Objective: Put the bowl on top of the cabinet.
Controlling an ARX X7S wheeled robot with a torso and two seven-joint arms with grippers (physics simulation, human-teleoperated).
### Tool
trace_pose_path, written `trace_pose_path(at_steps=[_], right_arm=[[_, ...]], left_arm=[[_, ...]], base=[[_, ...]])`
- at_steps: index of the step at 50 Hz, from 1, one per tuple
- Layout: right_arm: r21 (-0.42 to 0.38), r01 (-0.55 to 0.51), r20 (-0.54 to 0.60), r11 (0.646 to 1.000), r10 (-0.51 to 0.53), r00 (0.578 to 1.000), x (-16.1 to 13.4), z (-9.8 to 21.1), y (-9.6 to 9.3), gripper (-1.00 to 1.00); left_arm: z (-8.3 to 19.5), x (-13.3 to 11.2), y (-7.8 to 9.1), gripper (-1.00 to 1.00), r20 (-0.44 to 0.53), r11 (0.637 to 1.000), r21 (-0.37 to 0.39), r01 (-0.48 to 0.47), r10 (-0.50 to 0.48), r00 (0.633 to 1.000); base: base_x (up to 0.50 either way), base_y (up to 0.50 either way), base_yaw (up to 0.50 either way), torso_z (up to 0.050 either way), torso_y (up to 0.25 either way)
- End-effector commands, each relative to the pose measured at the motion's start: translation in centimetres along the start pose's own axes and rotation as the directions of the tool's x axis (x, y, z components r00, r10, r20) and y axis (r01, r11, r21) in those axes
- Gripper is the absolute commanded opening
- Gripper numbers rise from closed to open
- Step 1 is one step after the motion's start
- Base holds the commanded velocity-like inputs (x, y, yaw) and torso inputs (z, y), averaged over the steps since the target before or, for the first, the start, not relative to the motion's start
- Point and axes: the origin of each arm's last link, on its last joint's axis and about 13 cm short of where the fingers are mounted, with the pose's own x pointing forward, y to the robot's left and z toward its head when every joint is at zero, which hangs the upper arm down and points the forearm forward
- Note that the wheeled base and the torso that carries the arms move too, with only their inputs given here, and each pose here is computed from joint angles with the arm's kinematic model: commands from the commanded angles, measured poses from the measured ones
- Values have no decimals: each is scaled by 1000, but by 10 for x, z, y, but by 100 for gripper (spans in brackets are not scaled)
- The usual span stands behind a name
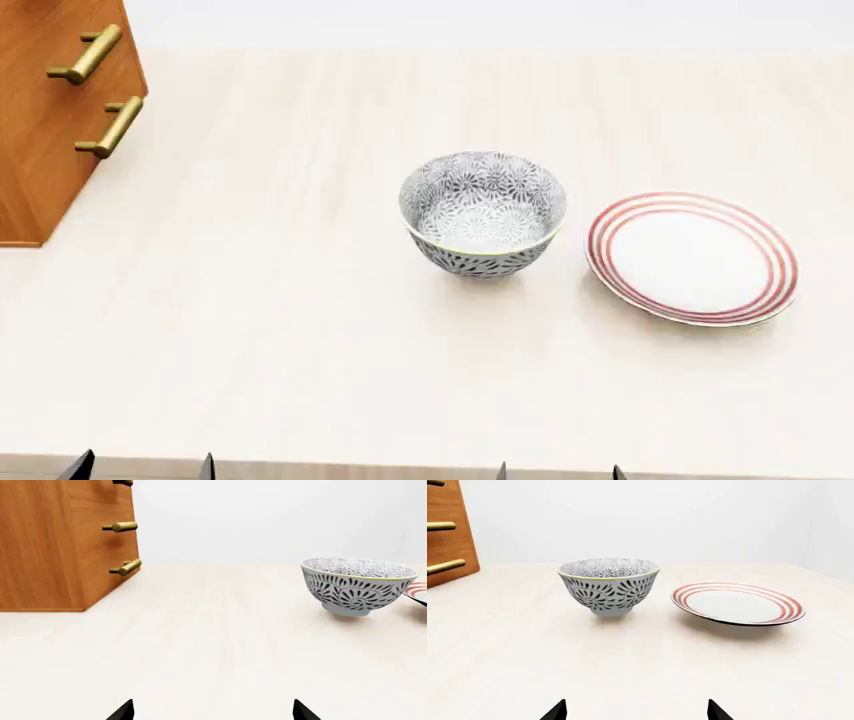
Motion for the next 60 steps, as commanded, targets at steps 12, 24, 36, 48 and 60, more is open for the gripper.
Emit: trace_pose_path(at_steps=[12,24,36,48,60], right_arm=[[55,4,-18,998,-3,1000,0,3,-2,100],[18,7,6,1000,-7,1000,-2,3,0,100],[18,4,6,1000,-4,1000,-1,3,0,100],[21,-1,3,1000,0,1000,-1,3,0,100],[46,17,-31,999,-16,999,0,4,0,100]], left_arm=[[0,1,0,100,0,1000,1,1,-1,1000],[-1,0,0,100,-2,1000,3,1,-1,1000],[-1,1,1,100,-5,1000,3,-1,1,1000],[-1,1,1,100,-4,1000,2,-1,1,1000],[1,1,0,100,-20,1000,-9,-3,3,1000]], base=[[0,0,0,0,0],[0,68,0,0,0],[0,430,0,0,0],[0,440,0,0,0],[0,78,0,0,0]])
